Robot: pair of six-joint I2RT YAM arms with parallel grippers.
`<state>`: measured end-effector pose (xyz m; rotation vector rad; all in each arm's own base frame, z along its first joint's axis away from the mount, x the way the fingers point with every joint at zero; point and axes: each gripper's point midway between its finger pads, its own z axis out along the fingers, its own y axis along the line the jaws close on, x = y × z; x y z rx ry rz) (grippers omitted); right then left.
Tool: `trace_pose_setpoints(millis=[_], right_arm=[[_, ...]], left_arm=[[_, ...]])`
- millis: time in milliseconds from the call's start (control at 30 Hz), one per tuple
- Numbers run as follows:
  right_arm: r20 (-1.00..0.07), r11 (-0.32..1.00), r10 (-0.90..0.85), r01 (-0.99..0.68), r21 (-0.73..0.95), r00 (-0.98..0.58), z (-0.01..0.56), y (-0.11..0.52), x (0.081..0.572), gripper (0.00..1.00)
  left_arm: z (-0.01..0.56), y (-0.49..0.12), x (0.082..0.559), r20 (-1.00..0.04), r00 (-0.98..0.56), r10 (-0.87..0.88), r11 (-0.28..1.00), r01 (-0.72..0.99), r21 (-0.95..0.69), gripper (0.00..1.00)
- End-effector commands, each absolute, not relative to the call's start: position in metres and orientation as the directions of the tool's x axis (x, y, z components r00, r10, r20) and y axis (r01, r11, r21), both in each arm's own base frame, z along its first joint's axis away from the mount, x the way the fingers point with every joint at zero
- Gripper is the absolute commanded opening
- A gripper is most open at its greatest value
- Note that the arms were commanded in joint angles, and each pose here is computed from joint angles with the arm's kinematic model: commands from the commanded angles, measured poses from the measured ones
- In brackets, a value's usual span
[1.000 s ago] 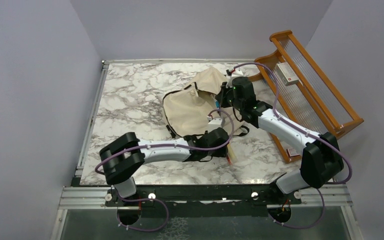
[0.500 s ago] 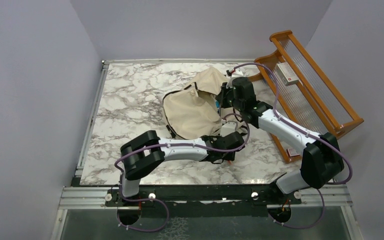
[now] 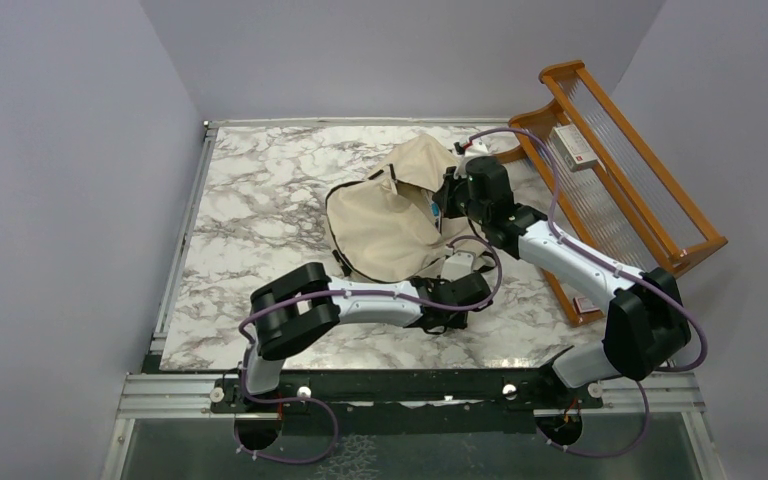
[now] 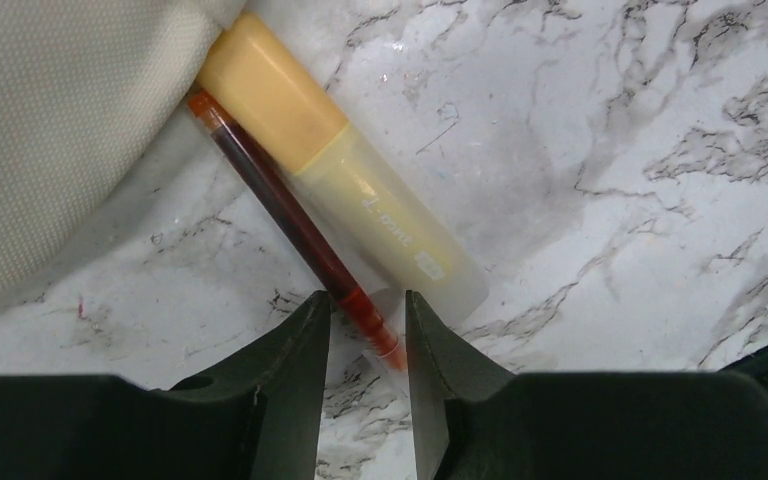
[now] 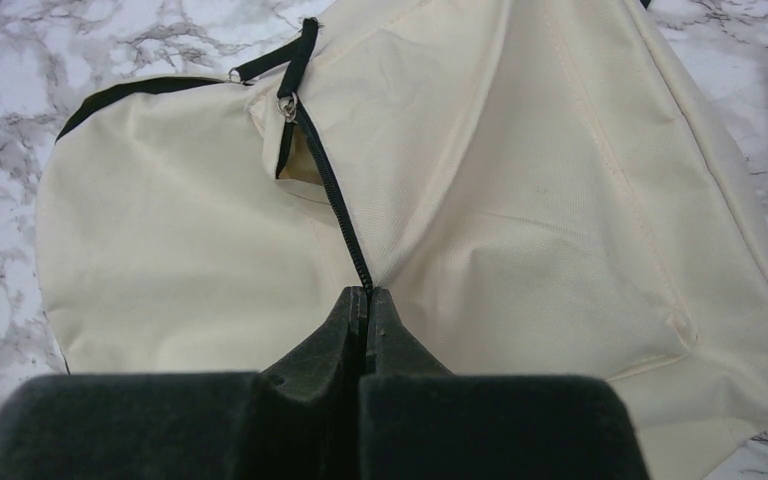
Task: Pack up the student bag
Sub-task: Pick up the stationery from the center of the board.
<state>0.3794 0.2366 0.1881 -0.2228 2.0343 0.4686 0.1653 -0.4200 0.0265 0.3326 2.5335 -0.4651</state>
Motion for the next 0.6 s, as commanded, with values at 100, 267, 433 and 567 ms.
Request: trace_pose_setpoints(millis=[100, 267, 433, 567], right_arm=[[-0.878, 0.902, 0.051, -0.355, 0.245, -0.476, 0.199, 0.237, 0.372, 0.01], [-0.878, 0.903, 0.047, -0.356, 0.242, -0.477, 0.198, 0.237, 0.372, 0.01], [-0.878, 0.904, 0.047, -0.355, 0.241, -0.476, 0.198, 0.236, 0.372, 0.00], [-0.880, 0.903, 0.047, -0.357, 0.241, -0.473, 0.199, 0.237, 0.373, 0.00]], left_arm=[[0.007, -0.415, 0.168, -0.540, -0.821, 0.186, 0.930, 0.325, -0.174, 0.35], [-0.004, -0.399, 0.165, -0.521, -0.820, 0.237, 0.935, 0.338, -0.107, 0.33], [-0.023, -0.361, 0.153, -0.464, -0.825, 0.323, 0.933, 0.359, 0.012, 0.23], [-0.035, -0.329, 0.147, -0.427, -0.814, 0.393, 0.916, 0.385, 0.109, 0.17]])
